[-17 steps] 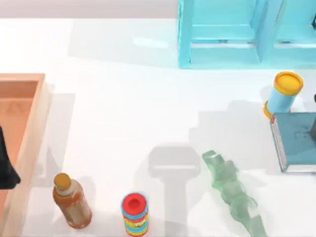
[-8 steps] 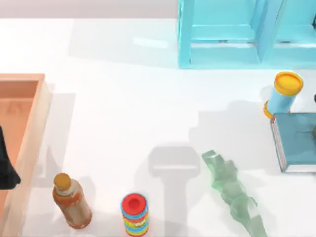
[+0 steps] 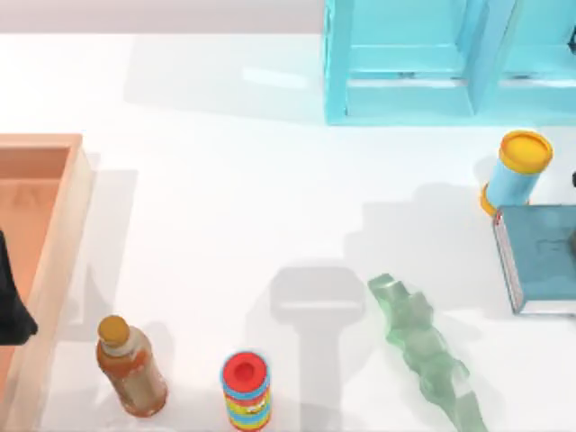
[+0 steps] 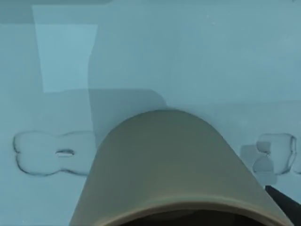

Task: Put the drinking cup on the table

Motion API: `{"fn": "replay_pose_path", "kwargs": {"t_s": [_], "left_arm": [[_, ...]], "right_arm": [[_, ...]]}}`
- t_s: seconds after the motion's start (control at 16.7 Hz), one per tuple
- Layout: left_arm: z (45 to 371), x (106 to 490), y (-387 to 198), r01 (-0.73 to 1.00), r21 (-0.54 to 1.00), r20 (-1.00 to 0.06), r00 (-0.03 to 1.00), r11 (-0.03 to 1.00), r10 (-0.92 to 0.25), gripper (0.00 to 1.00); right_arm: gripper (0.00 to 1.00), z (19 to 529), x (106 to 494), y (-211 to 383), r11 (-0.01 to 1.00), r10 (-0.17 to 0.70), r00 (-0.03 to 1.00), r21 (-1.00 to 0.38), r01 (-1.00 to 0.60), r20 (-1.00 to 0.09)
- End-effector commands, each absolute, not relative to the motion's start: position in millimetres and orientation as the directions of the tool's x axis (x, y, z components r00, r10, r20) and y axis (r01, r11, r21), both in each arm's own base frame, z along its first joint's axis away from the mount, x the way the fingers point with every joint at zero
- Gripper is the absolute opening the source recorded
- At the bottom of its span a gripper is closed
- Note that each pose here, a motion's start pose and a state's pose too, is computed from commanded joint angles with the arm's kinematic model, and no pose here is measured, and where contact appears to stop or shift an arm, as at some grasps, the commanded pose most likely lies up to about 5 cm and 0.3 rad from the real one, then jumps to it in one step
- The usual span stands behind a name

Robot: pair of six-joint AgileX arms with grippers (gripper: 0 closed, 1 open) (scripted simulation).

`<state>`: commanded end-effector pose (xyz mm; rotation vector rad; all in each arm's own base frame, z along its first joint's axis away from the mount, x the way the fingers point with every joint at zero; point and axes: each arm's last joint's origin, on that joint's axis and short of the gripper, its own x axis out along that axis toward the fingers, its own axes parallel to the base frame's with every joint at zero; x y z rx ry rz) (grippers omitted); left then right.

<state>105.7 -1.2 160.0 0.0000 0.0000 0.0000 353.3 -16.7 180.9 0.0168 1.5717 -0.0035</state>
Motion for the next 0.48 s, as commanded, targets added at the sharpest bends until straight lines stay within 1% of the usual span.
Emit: {"fn": "replay_pose_path", "kwargs": {"t_s": [0.12, 0.36, 0.48], "left_arm": [[160, 106, -1, 0.0, 0.0, 0.0, 1.0, 1.0, 0.0, 1.0], [160, 106, -1, 0.0, 0.0, 0.0, 1.0, 1.0, 0.0, 1.0], [160, 106, -1, 0.0, 0.0, 0.0, 1.0, 1.0, 0.0, 1.0]], "right_arm": [[0.0, 186, 354, -17, 1.0, 0.009, 0.001, 0.009, 0.014, -1.0], [0.0, 214, 354, -17, 1.0, 0.01, -0.014, 0.009, 0.014, -1.0], [0.0, 228, 354, -17, 1.0, 0.009, -0.005, 0.009, 0.013, -1.0]]}}
